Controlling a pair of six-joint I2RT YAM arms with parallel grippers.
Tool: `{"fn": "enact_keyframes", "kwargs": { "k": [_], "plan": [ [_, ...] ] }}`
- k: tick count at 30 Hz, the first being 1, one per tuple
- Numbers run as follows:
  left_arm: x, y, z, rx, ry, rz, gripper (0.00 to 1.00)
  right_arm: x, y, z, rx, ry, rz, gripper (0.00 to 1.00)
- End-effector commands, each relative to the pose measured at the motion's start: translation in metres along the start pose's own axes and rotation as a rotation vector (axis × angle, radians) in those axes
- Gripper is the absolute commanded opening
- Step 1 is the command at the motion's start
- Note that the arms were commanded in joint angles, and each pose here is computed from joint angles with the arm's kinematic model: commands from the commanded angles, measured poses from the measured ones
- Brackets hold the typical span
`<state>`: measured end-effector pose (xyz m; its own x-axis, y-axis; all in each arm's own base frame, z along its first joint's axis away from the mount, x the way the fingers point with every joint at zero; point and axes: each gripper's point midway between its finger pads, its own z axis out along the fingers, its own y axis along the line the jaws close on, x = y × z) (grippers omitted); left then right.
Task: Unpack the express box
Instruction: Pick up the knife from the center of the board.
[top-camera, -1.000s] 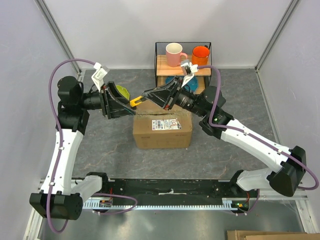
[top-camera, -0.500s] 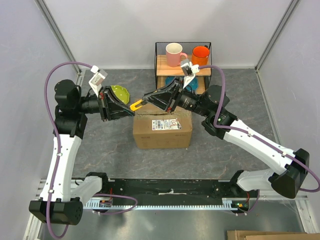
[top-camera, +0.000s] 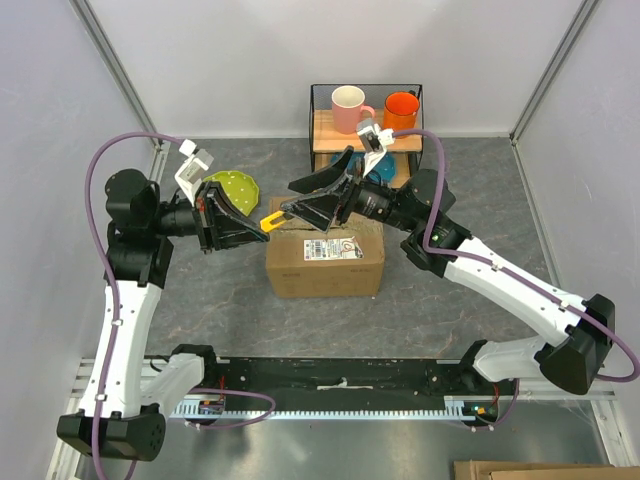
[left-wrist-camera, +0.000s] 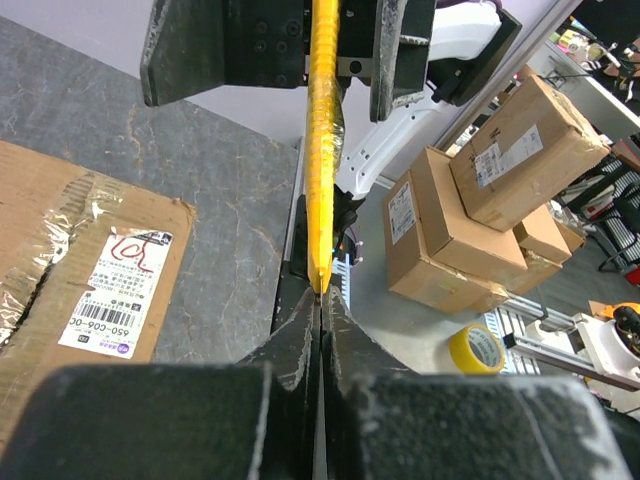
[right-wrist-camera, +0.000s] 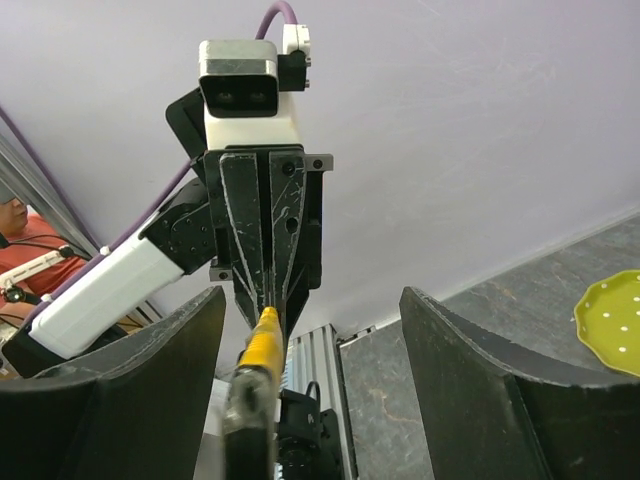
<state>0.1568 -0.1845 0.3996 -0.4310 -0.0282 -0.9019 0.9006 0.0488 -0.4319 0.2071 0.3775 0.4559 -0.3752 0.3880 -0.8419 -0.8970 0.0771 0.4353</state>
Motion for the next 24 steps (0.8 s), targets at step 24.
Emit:
{"fn": "enact_keyframes", "kwargs": {
  "k": [24],
  "plan": [
    [-0.031,-0.001,0.0,-0.083,-0.143,0.034,0.02,0.005,0.01,-0.029,-0.035,-0.08,-0.029,0.87]
  ]
}}
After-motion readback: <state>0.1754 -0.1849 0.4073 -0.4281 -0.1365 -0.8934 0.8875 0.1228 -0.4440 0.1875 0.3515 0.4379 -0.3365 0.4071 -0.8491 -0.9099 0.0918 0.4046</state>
